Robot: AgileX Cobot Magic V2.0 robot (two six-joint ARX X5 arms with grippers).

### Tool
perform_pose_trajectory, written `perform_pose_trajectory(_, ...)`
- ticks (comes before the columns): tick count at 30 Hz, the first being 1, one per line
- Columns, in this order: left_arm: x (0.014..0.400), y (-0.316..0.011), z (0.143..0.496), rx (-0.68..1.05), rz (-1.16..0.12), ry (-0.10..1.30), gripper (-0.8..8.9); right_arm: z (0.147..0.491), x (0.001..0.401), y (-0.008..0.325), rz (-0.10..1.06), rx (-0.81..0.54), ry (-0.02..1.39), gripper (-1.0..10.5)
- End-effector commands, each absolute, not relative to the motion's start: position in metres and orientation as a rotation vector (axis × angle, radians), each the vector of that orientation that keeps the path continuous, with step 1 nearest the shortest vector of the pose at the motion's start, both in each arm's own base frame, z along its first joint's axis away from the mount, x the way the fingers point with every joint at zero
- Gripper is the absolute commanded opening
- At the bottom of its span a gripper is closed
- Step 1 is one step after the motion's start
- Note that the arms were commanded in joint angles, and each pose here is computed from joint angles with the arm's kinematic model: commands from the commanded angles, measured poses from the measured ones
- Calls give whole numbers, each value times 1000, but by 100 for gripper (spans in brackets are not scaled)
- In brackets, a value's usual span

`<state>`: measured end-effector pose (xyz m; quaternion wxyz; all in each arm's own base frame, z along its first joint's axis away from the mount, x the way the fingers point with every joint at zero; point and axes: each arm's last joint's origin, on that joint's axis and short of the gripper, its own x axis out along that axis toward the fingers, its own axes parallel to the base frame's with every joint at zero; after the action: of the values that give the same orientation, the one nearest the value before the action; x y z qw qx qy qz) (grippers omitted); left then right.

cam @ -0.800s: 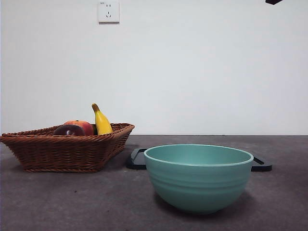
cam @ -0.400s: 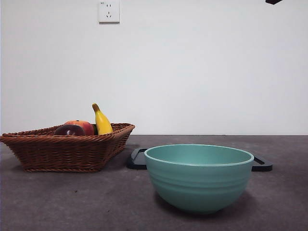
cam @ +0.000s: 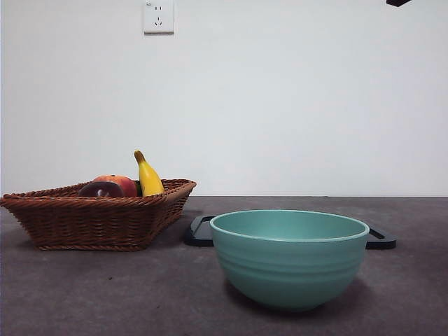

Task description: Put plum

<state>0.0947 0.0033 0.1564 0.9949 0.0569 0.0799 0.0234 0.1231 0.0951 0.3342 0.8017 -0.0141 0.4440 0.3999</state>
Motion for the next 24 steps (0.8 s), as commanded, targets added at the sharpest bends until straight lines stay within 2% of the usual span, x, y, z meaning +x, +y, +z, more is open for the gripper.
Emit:
perform_pose_trajectory(1, 96, 4, 149, 111, 53, 184, 7, 338, 124, 98, 877, -42, 931, 5)
perform_pose_trajectory(14, 96, 4, 149, 111, 53, 185, 7, 339, 123, 97, 882, -72, 903, 5)
perform_pose_trajectory(18, 96, 4, 149, 111, 53, 184, 7, 349, 130, 85, 768, -135, 715, 5)
perform_pose_trajectory(20, 96, 4, 149, 112, 53, 185, 7, 355, 134, 77, 730, -106, 586, 5)
perform_pose_trajectory(24, 96, 4, 149, 111, 52, 184, 7, 358, 133, 52, 582, -46, 370, 5)
